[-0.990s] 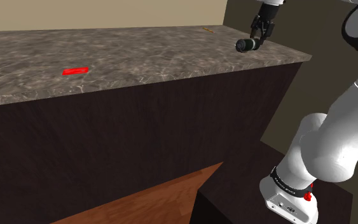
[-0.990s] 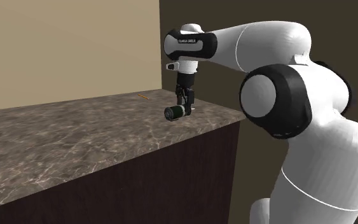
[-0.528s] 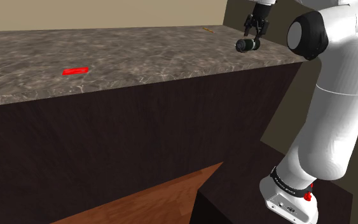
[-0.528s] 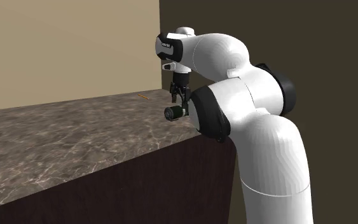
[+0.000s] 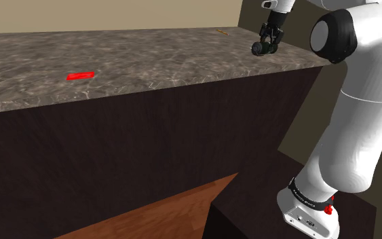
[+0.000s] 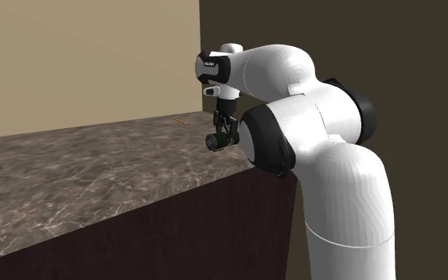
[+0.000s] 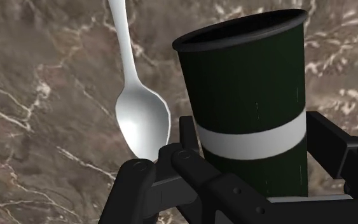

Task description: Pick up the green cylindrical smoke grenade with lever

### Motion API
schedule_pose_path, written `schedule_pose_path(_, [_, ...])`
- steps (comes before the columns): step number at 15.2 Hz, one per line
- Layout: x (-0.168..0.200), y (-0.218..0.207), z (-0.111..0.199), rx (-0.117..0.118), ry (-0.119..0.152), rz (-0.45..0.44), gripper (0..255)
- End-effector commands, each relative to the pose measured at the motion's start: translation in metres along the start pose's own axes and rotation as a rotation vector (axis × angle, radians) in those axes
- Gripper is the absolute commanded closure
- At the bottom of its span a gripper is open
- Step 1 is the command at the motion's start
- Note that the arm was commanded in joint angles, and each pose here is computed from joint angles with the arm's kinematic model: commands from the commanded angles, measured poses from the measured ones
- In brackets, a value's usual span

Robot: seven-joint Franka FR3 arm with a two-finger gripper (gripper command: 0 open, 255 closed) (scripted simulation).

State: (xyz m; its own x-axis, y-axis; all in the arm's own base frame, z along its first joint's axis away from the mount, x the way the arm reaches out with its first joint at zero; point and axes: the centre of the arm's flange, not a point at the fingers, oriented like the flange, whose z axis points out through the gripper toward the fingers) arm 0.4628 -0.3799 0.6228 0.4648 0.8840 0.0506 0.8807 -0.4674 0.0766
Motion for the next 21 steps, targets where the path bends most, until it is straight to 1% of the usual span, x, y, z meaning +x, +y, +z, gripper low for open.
schedule_pose_path(1, [0.000, 0.000, 0.001, 0.001, 0.000, 0.000, 255])
schedule_pose_path(8, [0.000, 0.000, 0.001, 0.001, 0.000, 0.000, 255])
schedule_pose_path(21, [0.004, 0.005, -0.068, 0.001, 0.000, 0.000, 255])
